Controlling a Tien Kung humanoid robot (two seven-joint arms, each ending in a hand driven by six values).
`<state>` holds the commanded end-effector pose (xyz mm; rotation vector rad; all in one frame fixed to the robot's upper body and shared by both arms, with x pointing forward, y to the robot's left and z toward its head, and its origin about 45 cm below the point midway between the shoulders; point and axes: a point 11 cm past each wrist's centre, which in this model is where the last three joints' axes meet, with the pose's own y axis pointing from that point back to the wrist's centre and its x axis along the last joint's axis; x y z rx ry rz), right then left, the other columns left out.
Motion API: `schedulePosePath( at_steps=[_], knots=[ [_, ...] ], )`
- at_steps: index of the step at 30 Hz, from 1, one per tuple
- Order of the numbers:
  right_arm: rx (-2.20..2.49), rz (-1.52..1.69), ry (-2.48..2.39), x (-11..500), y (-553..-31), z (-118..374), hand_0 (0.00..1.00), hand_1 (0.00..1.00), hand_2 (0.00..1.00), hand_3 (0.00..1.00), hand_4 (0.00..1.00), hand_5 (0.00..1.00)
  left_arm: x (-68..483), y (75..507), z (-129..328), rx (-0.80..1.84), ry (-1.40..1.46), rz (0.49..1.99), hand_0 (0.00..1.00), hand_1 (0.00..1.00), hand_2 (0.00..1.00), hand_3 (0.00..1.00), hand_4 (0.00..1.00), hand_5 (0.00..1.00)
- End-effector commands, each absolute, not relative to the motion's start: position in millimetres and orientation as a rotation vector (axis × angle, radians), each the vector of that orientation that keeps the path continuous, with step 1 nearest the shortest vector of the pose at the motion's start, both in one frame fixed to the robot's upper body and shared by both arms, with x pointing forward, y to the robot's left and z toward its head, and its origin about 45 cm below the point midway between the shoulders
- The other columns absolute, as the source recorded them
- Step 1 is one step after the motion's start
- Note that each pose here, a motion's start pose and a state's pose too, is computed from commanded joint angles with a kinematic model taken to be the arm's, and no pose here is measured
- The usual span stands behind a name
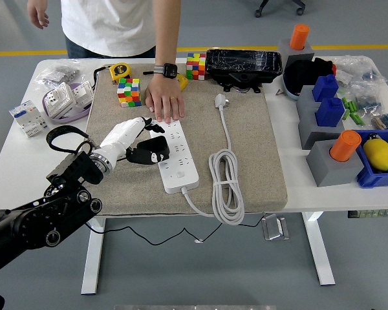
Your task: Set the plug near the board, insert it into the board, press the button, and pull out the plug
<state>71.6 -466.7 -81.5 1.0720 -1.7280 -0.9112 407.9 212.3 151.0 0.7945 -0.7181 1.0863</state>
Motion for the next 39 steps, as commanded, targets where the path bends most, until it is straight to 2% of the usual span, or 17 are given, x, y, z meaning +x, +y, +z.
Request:
schedulePosePath(
  at_steps=[2,3,8,9,14,15,20,21,33,39],
  knots=[
    [1.071,-0.912,-1.726,70.8,-466.6,-81.7,0.601,0.625,0.623,0.549,0.939,0.477,408.7,212.5,149.3,0.803,-0.715,1.086,0.694,0.704,0.697,0.643,0.95,0.281],
    [1.071,-0.912,-1.726,70.6,-466.5,-81.8,0.601,0.625,0.623,0.549,0.94,0.478,408.9,212.5,148.9,0.807,-0.714,1.085,0.593,0.631,0.598,0.608,0.91,0.257],
    [1.074,-0.909,-1.727,71.8,-466.5,-81.5,0.601,0.625,0.623,0.549,0.94,0.478,410.0,213.2,146.3,0.823,-0.714,1.088,0.593,0.631,0.598,0.608,0.91,0.257],
    [1.075,-0.909,-1.727,72.2,-466.6,-81.3,0.601,0.625,0.623,0.549,0.94,0.477,410.2,213.1,146.6,0.82,-0.716,1.09,0.381,0.476,0.518,0.551,0.77,0.134],
    [1.073,-0.91,-1.728,71.9,-466.6,-81.4,0.601,0.625,0.623,0.549,0.94,0.477,410.6,211.3,146.3,0.81,-0.713,1.085,0.381,0.476,0.518,0.551,0.77,0.134],
    [1.073,-0.91,-1.729,71.9,-466.5,-81.4,0.602,0.625,0.623,0.548,0.94,0.478,410.6,211.4,145.7,0.812,-0.71,1.083,0.333,0.41,0.454,0.539,0.676,0.109],
    [1.076,-0.905,-1.733,72.8,-466.9,-81.0,0.602,0.625,0.623,0.548,0.94,0.478,410.6,211.6,145.0,0.81,-0.71,1.08,0.333,0.41,0.454,0.539,0.676,0.109],
    [1.076,-0.905,-1.733,72.9,-467.0,-80.9,0.602,0.625,0.623,0.549,0.94,0.477,410.7,211.4,145.6,0.804,-0.711,1.08,0.317,0.361,0.392,0.512,0.65,0.066],
    [1.078,-0.905,-1.733,73.2,-466.4,-81.0,0.602,0.625,0.622,0.548,0.939,0.476,410.9,216.0,156.9,0.676,-0.728,1.117,0.309,0.347,0.356,0.499,0.644,0.038],
    [1.078,-0.903,-1.73,73.2,-466.6,-81.0,0.602,0.625,0.622,0.548,0.939,0.476,412.5,232.0,160.8,0.658,-0.753,1.155,0.314,0.353,0.36,0.504,0.647,0.036]
  ],
)
